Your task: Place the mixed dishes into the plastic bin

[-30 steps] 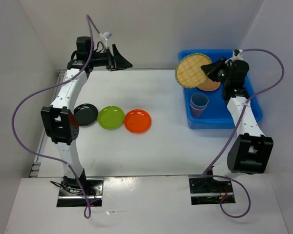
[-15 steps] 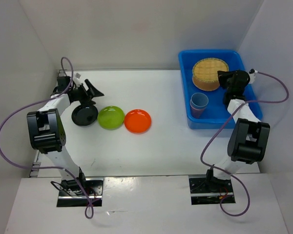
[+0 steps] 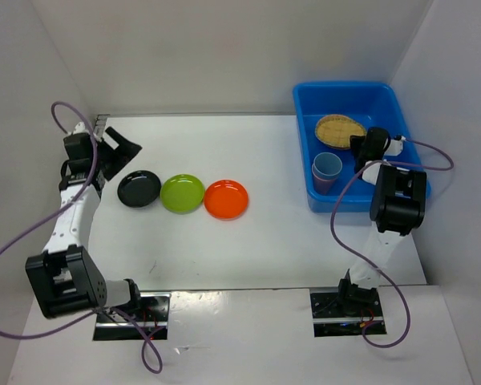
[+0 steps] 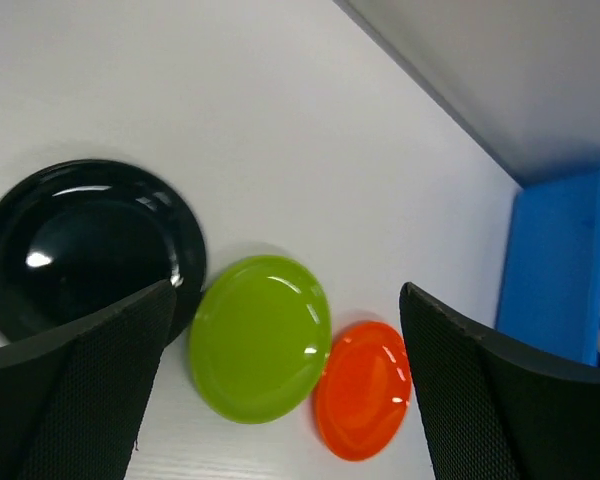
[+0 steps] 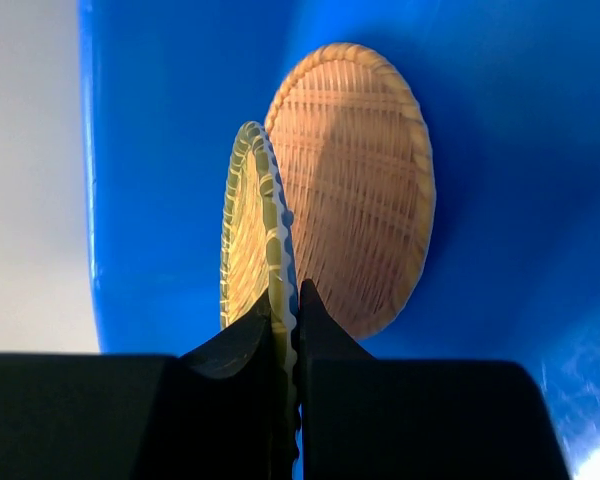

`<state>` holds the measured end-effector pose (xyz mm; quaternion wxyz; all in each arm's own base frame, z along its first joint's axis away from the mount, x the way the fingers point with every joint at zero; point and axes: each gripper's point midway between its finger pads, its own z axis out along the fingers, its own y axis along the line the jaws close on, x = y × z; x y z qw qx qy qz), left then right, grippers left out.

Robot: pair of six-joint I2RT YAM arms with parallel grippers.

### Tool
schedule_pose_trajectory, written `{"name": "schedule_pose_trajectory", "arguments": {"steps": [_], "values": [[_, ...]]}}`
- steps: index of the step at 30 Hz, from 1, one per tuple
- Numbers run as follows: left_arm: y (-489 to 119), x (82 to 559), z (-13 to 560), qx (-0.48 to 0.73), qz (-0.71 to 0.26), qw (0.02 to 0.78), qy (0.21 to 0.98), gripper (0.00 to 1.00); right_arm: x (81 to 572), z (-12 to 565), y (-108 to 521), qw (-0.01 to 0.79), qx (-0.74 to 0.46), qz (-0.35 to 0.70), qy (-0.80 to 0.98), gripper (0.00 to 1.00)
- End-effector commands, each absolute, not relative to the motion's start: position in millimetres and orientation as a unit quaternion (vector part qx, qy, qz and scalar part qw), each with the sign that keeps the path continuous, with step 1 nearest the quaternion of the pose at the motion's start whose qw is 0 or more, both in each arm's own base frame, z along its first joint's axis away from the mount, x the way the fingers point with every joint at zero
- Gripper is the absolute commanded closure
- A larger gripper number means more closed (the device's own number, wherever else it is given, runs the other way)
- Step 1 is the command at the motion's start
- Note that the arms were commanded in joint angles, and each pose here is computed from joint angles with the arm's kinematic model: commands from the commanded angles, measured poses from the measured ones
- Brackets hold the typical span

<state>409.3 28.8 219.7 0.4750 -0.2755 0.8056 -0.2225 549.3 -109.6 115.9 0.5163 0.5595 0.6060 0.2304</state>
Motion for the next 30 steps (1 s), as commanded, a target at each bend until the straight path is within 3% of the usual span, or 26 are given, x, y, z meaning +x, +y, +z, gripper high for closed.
{"name": "schedule_pose_trajectory", "arguments": {"steps": [1, 4, 13, 19, 20, 21, 24, 30], "values": [[60, 379, 192, -0.386, -0.150, 0.474, 0.777, 0.01, 576, 167, -122, 0.578, 0.549, 0.270, 0.540, 1.00], [76, 362, 191, -0.430, -0.111, 0.490, 0.751, 0.01, 585, 154, -121, 0.566, 0.552, 0.268, 0.550, 1.00], [78, 340, 136, -0.501, -0.088, 0.415, 0.754, 0.01, 598, 120, -122, 0.530, 0.561, 0.284, 0.569, 0.99], [80, 330, 114, -0.515, -0.087, 0.422, 0.740, 0.01, 604, 102, -122, 0.512, 0.555, 0.285, 0.590, 0.87], [81, 332, 115, -0.517, -0.094, 0.435, 0.732, 0.01, 602, 91, -125, 0.501, 0.562, 0.281, 0.596, 0.84], [77, 331, 109, -0.519, -0.102, 0.431, 0.731, 0.01, 605, 91, -123, 0.497, 0.559, 0.285, 0.599, 0.69], [78, 329, 103, -0.534, -0.104, 0.430, 0.720, 0.01, 609, 80, -125, 0.469, 0.558, 0.293, 0.619, 0.37], [83, 347, 71, -0.535, -0.069, 0.344, 0.769, 0.01, 598, 64, -126, 0.412, 0.571, 0.255, 0.662, 0.28]]}}
